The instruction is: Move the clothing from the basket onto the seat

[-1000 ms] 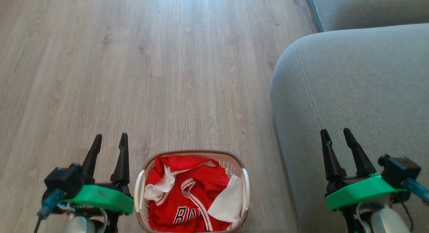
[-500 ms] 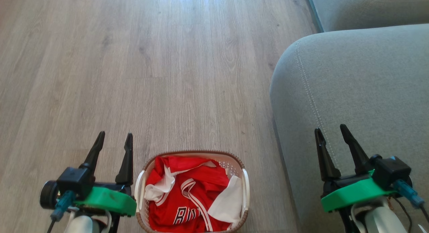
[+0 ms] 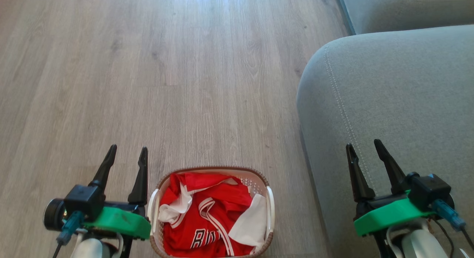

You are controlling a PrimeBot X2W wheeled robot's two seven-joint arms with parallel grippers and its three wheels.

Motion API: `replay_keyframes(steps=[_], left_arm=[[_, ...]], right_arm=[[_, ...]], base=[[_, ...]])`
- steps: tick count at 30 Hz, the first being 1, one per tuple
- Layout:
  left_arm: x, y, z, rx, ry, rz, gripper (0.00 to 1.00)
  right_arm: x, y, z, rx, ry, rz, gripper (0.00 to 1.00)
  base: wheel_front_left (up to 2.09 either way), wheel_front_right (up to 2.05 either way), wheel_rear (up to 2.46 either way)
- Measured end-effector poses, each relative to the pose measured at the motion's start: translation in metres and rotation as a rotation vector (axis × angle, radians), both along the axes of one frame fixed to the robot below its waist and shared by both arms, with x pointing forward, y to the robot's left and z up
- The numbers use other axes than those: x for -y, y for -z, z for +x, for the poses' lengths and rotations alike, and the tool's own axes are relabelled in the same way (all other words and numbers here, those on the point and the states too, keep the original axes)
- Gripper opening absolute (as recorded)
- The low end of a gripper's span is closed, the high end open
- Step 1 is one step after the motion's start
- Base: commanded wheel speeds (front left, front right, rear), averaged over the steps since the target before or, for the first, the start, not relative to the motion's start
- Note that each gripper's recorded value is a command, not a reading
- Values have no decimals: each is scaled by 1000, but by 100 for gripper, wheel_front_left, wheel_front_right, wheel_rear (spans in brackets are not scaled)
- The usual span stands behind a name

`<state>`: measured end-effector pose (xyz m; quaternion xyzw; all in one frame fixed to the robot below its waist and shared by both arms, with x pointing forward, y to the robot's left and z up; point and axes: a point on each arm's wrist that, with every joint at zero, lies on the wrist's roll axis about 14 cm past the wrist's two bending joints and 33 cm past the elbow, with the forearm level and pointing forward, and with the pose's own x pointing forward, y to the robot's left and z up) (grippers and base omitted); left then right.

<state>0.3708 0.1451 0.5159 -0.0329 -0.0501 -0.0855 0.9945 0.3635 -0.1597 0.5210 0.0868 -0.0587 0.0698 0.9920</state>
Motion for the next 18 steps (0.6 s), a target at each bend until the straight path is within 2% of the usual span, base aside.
replay_keyframes(steps=[9, 18], left_arm=[[7, 13, 7, -38, 21, -2, 100], [20, 30, 33, -88, 58, -22, 100]], right_arm=[[5, 2, 8, -7, 0, -22, 100], [23, -4, 27, 11, 39, -21, 100]], base=[[0, 0, 0], [0, 0, 0]])
